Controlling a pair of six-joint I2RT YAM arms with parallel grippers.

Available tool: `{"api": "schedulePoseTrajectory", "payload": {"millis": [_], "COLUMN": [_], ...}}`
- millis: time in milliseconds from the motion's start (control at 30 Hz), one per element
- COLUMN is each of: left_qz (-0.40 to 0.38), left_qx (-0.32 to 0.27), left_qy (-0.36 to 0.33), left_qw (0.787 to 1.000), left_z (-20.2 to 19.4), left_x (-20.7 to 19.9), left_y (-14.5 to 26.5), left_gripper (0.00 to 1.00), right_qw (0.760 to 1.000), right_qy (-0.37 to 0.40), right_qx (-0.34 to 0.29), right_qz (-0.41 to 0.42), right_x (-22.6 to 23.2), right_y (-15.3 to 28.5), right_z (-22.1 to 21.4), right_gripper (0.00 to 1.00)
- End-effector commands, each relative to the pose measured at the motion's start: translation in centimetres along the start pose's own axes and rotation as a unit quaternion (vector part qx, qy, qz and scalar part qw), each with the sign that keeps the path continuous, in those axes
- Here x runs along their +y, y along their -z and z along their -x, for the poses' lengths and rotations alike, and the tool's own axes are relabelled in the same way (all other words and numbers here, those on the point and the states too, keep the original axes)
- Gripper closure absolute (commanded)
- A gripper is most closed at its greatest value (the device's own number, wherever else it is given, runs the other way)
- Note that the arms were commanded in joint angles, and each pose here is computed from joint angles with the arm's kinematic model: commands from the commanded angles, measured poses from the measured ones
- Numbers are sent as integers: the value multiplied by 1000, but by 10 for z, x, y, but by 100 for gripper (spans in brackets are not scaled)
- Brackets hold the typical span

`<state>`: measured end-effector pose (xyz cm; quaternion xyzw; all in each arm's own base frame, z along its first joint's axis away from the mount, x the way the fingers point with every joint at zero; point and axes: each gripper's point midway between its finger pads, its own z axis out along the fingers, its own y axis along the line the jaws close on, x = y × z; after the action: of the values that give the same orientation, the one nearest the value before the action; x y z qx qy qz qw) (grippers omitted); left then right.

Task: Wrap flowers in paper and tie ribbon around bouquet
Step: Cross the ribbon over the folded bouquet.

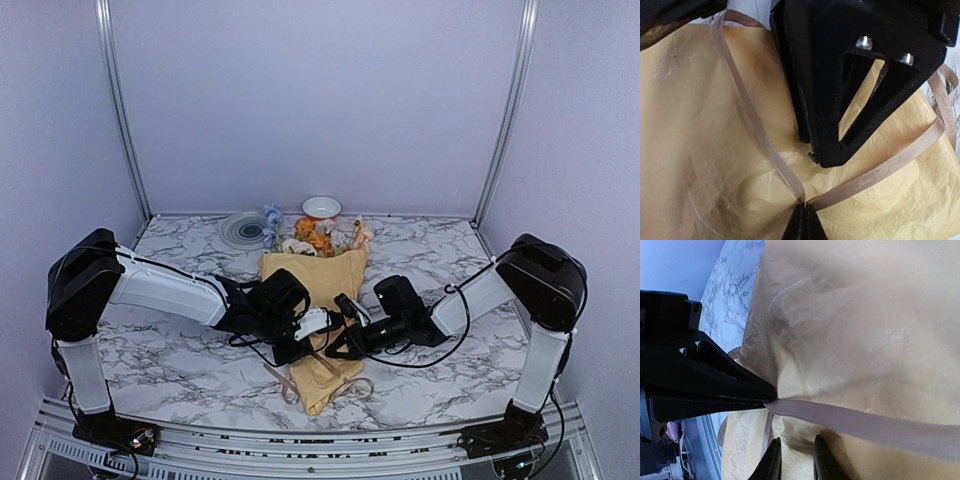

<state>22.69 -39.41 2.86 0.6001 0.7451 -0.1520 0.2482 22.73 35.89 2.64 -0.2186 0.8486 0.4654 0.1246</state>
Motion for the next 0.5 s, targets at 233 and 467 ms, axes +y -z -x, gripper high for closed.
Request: {"api": "schedulePoseTrajectory", "payload": {"millis": [233,467], "left_qz": [235,460], "left_qx": [-37,-33], "left_qy": [38,47], "left_qw": [971,886], "left_z": [29,29], "left_x": [81,138], "left_y": [46,114], "left_gripper": [100,100], "right_qw": [996,994], "right_qy": [-53,-61], "right_qx": [44,51], "right_qz": [-49,-69], "right_x": [-34,-43], "right_y": [-4,-5], "right_z": [-34,-37], "right_gripper": [78,78]}}
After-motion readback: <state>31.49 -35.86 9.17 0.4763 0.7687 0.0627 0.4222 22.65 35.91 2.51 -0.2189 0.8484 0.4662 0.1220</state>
